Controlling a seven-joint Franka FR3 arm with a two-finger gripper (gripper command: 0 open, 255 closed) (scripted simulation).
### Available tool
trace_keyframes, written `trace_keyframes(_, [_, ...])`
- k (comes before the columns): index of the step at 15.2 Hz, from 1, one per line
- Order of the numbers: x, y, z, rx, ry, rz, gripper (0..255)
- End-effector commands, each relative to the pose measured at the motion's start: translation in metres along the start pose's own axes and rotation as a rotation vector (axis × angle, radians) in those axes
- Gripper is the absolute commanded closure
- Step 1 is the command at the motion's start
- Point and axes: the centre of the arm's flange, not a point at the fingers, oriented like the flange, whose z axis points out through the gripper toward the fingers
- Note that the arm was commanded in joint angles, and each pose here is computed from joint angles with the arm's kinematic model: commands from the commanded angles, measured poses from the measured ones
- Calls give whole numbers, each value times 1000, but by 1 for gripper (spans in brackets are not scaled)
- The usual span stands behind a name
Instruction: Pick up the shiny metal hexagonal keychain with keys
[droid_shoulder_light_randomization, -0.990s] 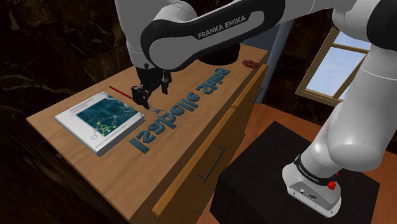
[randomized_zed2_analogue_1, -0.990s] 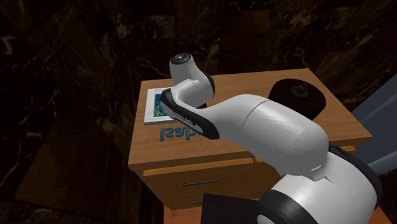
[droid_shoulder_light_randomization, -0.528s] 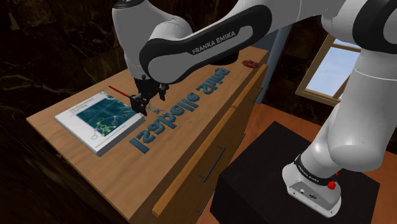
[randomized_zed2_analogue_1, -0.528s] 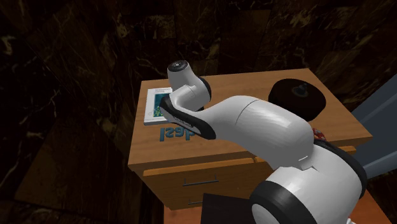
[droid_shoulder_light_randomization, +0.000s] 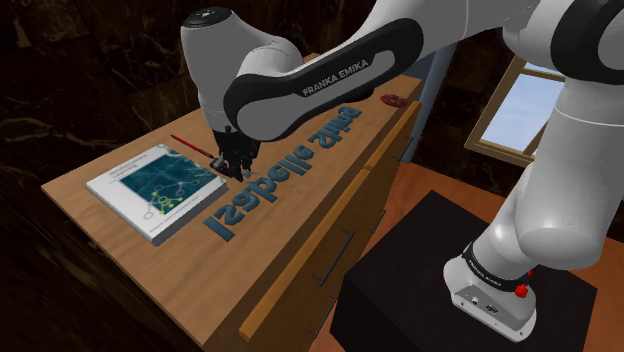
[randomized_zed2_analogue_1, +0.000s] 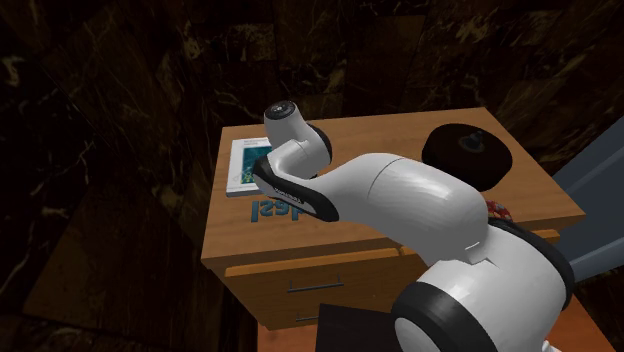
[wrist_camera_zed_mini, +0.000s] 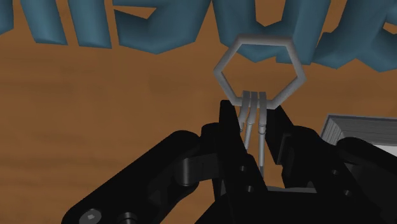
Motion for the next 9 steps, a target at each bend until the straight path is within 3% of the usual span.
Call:
trace_keyframes(1, [0, 2, 10, -4, -14, 2, 255])
trace_keyframes(4, [2, 3, 10, -4, -14, 2, 255])
trace_keyframes(9, [3, 2, -18, -3, -14, 2, 255])
